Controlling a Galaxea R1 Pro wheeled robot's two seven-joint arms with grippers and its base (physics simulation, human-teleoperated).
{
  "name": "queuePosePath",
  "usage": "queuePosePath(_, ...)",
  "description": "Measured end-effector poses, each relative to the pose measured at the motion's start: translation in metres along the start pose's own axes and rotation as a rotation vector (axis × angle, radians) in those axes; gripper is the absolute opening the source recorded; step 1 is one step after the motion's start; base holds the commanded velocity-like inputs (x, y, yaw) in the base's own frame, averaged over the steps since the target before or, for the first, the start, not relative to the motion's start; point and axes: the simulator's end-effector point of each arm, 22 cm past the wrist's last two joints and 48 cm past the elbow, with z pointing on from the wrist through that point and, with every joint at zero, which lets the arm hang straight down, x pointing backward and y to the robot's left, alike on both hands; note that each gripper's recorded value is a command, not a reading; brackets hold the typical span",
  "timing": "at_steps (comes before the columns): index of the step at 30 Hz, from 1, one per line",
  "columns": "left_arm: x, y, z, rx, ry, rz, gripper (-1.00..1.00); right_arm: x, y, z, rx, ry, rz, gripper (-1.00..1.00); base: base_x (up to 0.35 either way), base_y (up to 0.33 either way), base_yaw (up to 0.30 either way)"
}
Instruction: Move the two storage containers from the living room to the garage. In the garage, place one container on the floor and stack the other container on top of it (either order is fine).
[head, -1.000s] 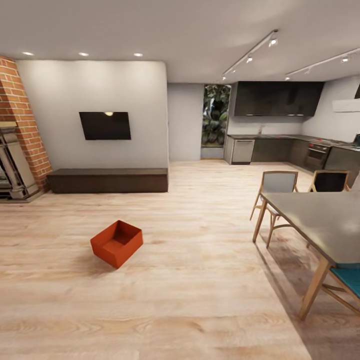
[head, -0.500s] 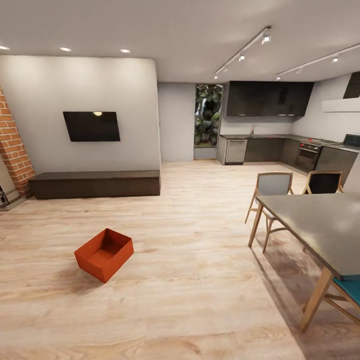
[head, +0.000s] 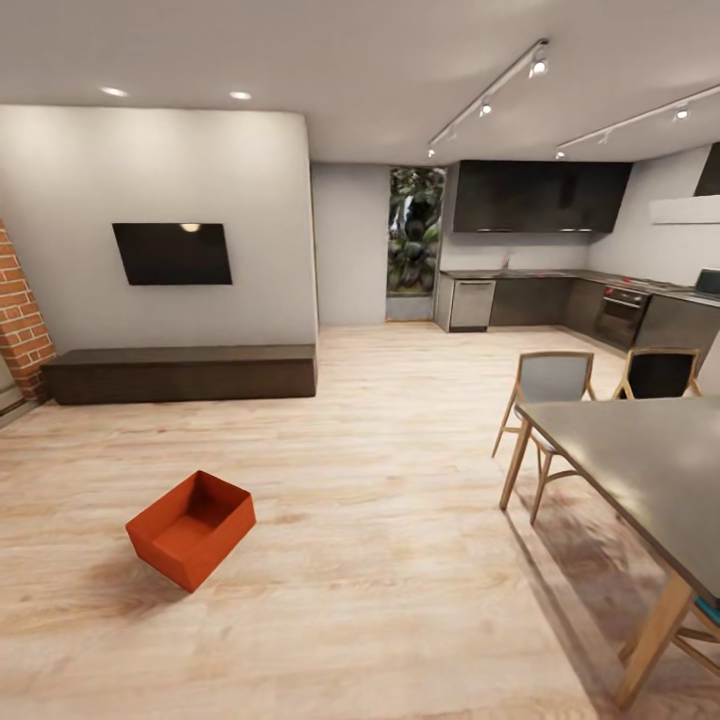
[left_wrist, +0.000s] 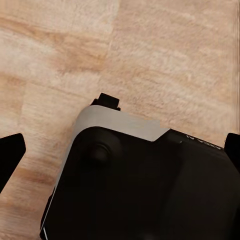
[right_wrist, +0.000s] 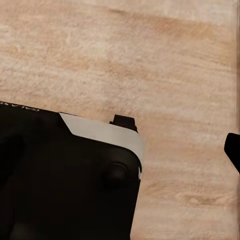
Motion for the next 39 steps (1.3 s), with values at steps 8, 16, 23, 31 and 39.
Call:
queuePosePath(8, 0.0000, 0.0000, 0.0000, 0.000, 0.000, 0.000, 1.00, 0.0003, 0.0036, -0.0001, -0.006, 0.004, 0.004, 1.00, 0.322, -0.091, 0.000)
queuePosePath(16, -0.0002, 0.0001, 0.0000, 0.000, -0.001, -0.001, 1.00, 0.0003, 0.0075, -0.0002, -0.015, 0.005, 0.004, 1.00, 0.322, -0.091, 0.000)
queuePosePath(23, -0.0007, 0.0001, 0.0000, 0.000, -0.004, -0.001, 1.00, 0.0003, 0.0074, -0.0002, -0.015, 0.005, 0.004, 1.00, 0.322, -0.090, 0.026)
queuePosePath(31, -0.0011, 0.0001, 0.0000, 0.000, -0.005, -0.001, 1.00, 0.0011, 0.0024, 0.0000, -0.005, 0.006, 0.006, 1.00, 0.322, -0.089, 0.265)
queuePosePath(39, -0.0011, 0.0002, 0.0000, 0.000, -0.005, -0.001, 1.00, 0.0011, 0.0025, 0.0000, -0.006, 0.006, 0.005, 1.00, 0.322, -0.089, 0.299)
